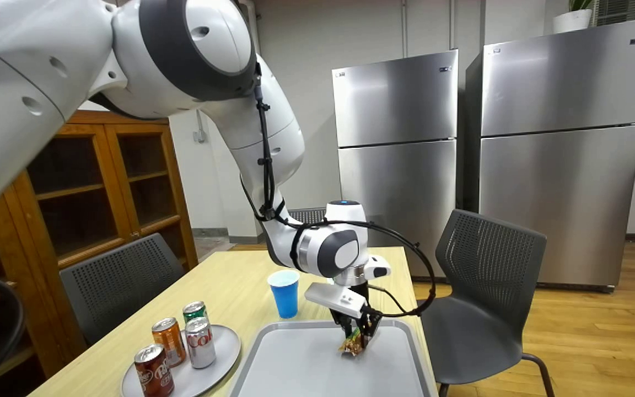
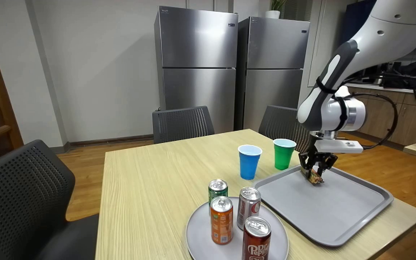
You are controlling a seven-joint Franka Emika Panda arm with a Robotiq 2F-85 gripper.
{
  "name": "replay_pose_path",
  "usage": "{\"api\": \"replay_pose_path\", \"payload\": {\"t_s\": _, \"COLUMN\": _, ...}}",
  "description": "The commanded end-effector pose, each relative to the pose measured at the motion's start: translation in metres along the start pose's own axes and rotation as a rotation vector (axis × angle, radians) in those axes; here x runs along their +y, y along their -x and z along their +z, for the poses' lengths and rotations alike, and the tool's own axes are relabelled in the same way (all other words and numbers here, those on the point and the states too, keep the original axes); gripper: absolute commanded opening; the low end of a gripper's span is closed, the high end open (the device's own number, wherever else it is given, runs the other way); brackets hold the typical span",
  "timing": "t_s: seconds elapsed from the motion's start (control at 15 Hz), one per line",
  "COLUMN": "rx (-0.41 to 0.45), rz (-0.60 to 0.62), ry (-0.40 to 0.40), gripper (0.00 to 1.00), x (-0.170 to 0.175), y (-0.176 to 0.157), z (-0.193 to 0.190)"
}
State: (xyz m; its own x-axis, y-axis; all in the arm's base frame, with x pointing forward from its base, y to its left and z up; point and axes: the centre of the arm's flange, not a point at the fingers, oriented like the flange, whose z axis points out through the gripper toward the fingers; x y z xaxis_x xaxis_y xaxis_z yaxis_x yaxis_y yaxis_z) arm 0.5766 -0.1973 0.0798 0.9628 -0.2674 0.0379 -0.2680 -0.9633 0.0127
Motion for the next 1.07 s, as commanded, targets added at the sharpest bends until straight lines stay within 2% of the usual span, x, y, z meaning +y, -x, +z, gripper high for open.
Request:
{"api": "replay_pose_path", "payload": {"t_s": 0.0, "rx": 0.026, "rz": 0.008, "ry": 0.01, "gripper": 0.17, "x": 0.0, "y": 0.002, "z": -0.021}}
{"api": "replay_pose_path", "payload": {"t_s": 0.6, "rx": 0.038, "rz": 0.01, "ry": 0.01, "gripper": 0.17, "x": -0.012, "y": 0.017, "z": -0.066}}
{"api": "replay_pose_path", "payload": {"t_s": 1.0, "rx": 0.028, "rz": 0.005, "ry": 0.021, "gripper": 0.17, "x": -0.046, "y": 0.048, "z": -0.089}}
